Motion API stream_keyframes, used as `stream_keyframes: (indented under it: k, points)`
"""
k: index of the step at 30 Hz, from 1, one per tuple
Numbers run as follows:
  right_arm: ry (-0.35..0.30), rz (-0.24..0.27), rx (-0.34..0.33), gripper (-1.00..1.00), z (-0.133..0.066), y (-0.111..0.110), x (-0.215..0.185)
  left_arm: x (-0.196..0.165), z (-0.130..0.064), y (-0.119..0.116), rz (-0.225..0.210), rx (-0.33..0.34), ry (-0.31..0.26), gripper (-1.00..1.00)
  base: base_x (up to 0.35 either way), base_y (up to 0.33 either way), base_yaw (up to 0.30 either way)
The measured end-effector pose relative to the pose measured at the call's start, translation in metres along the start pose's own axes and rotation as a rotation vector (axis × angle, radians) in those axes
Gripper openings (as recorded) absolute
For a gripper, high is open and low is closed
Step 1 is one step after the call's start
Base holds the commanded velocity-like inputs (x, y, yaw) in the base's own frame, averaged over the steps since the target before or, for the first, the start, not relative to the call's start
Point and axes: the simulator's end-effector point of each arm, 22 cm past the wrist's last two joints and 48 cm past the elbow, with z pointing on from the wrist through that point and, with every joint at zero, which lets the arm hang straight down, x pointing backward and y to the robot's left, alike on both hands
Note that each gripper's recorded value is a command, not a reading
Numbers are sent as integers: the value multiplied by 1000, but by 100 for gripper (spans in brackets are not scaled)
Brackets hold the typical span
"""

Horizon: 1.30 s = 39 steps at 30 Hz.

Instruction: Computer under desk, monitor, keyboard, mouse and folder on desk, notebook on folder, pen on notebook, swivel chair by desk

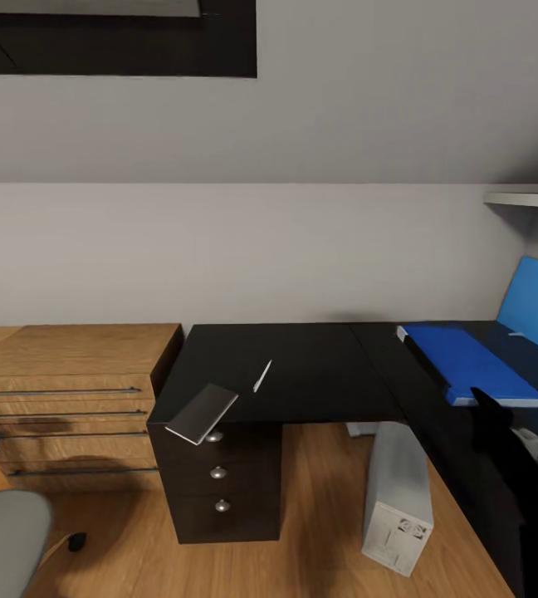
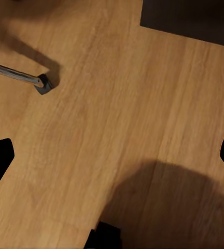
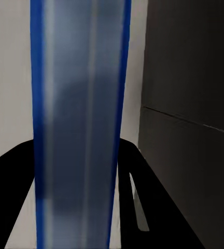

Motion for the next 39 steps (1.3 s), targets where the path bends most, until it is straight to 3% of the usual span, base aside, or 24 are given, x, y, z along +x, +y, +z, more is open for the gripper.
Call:
stream_keyframes:
  k: [6,21,25,33,39]
  points:
    - [-76,31,49,-100,5,-23,-8,0,-1,-5,16,5,-4,100,3,0,0]
    - [-140,-22,127,-100,16,-55,29,12,-1,-2,27,-1,18,100,0,0,0]
    - [-167,-19,172,-100,15,-77,29,12,-1,-2,27,-2,19,100,0,0,0]
    - [-257,-4,200,-100,10,-89,13,13,-1,-6,24,3,21,100,0,0,0]
    - [-270,-2,207,-100,9,-93,11,13,-2,-8,23,5,20,100,5,-48,0]
